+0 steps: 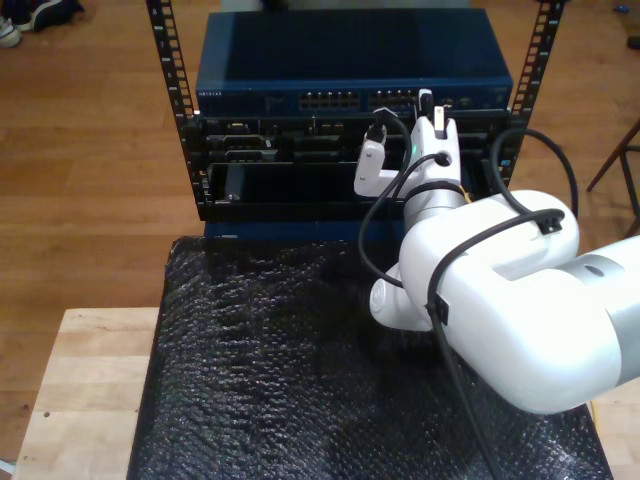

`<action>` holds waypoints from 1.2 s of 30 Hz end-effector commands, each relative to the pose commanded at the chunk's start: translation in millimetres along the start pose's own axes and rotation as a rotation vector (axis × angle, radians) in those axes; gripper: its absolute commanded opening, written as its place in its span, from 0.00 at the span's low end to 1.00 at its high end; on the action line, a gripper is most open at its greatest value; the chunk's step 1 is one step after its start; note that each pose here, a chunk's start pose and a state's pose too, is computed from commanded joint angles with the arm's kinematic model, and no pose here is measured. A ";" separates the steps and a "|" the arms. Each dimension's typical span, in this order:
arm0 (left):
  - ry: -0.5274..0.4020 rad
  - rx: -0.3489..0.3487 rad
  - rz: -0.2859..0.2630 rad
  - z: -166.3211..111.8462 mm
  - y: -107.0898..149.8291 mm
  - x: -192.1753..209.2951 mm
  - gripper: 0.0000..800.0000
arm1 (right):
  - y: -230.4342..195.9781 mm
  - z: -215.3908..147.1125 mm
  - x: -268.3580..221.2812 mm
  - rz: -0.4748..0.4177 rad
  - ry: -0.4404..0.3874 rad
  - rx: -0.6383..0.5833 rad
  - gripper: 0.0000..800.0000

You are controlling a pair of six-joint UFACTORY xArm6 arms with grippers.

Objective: Grab the cable and plug it in

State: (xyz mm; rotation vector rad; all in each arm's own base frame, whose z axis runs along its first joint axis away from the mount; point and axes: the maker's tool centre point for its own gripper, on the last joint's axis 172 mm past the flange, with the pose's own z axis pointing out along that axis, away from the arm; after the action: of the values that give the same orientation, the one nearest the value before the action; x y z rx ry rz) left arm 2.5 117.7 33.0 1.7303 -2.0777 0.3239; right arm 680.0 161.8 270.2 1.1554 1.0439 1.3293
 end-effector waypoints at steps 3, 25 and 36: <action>0.000 0.000 -0.002 0.0 0.0 0.0 1.00 | 3.7 -1.5 4.1 -0.004 0.017 0.003 0.40; 0.002 0.000 0.000 0.6 0.0 0.6 1.00 | 34.4 -59.7 -18.1 -0.029 0.033 0.149 0.59; 0.000 0.000 0.000 0.0 0.0 0.0 1.00 | 39.2 -117.8 -29.2 -0.060 0.107 0.321 0.82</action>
State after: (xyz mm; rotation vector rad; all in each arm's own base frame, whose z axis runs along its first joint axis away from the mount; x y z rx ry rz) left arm 2.5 117.7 33.0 1.7303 -2.0777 0.3239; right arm 557.3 131.7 288.0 1.2863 1.3972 1.2153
